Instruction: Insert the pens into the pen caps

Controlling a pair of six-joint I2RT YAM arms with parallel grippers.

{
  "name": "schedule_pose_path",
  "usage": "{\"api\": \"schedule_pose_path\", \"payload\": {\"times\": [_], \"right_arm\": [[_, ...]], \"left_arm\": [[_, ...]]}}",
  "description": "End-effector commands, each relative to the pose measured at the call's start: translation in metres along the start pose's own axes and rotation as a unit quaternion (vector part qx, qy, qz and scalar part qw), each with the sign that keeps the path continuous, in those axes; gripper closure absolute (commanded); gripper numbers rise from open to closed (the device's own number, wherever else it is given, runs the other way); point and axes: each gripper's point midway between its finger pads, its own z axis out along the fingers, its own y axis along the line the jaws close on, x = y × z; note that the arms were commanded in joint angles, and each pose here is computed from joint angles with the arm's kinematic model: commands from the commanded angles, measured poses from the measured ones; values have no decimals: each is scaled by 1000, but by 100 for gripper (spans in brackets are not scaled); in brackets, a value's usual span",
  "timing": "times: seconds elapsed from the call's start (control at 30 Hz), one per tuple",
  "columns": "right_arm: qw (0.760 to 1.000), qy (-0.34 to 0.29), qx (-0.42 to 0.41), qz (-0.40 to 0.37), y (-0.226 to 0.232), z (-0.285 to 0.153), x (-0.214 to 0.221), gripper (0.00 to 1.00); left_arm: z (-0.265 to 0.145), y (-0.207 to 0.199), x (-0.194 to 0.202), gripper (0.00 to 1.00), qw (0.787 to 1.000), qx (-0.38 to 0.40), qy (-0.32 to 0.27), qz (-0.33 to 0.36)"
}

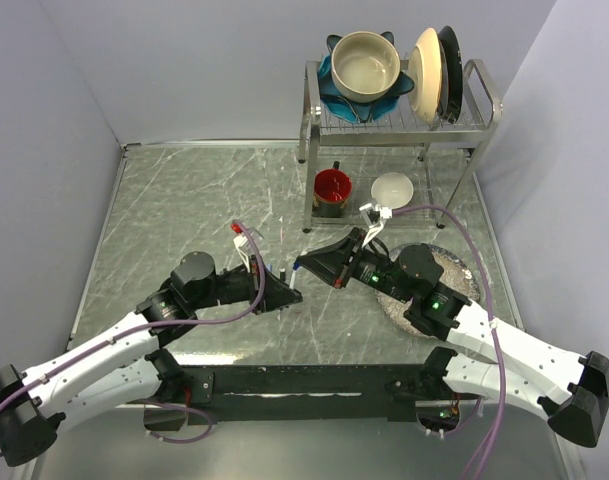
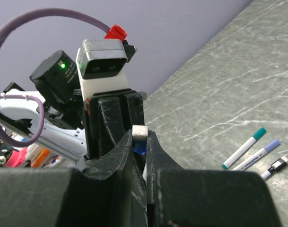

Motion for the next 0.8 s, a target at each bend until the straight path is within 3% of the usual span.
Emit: {"api": "schedule_pose_path", "payload": {"times": [0.0,0.77], "right_arm": [[999,-16,-36,-27,19,0,-14,100],[996,34,-56,-56,34,5,-16,100]], "left_arm": [[-5,-17,-8,99,999,29,-12,27],[-18,-25,-5,99,997,42,-10,56]]}}
